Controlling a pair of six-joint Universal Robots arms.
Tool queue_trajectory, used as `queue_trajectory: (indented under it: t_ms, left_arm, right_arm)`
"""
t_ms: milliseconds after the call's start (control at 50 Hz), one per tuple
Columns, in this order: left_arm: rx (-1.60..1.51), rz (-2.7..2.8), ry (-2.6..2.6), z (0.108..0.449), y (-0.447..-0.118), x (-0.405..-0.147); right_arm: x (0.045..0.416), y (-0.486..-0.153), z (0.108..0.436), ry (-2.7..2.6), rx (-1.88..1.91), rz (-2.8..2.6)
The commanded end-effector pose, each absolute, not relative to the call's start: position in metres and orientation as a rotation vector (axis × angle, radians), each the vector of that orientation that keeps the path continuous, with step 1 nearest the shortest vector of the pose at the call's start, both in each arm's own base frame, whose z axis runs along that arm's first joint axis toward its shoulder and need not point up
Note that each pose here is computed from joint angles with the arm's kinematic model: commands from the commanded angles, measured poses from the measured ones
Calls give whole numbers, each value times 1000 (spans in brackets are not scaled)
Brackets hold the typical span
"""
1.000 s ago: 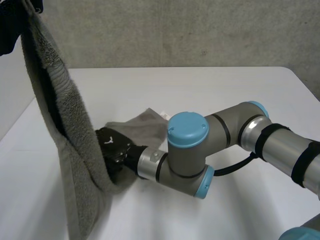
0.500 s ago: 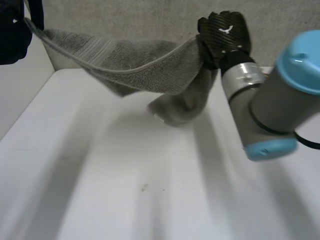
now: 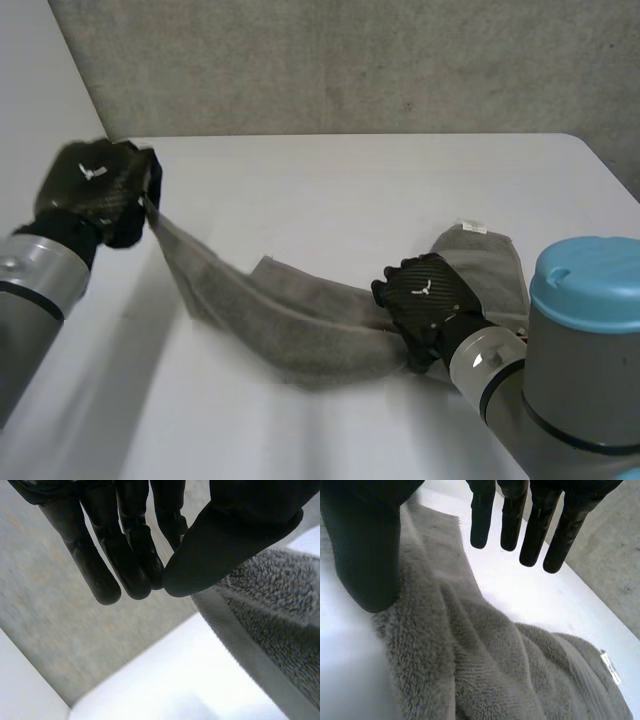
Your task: Fold the laundry
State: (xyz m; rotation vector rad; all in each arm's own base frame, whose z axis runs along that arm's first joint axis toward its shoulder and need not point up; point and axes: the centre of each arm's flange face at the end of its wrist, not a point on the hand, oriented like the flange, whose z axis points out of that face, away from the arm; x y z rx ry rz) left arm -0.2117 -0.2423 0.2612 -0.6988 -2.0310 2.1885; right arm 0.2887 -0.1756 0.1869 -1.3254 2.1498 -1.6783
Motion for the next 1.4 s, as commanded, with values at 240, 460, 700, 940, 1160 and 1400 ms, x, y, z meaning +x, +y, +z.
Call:
queue_trajectory:
  t_ms: [240,460,700,940,1160,1400]
  left_arm:
    - [-698,2151,-2066,253,-241,-212]
    - [-678,2163,-2084,253,-246,-206]
    - [-677,2164,-2085,253,-244,-206]
    - [-676,2165,-2084,253,-241,-205]
    - [-678,2163,-2084,252,-241,-205]
    - [-677,2170,-2078,254,-241,-205]
  right_arm:
    - [222,-232,229,2347,-807,-1704]
    - [192,-221,203,2448,-769,-1507]
    - [187,-196,172,2504,-752,-1297]
    - [190,-194,152,2519,-764,-1202]
    - [193,-204,137,2509,-764,-1239]
    - [204,-210,137,2443,-765,-1307]
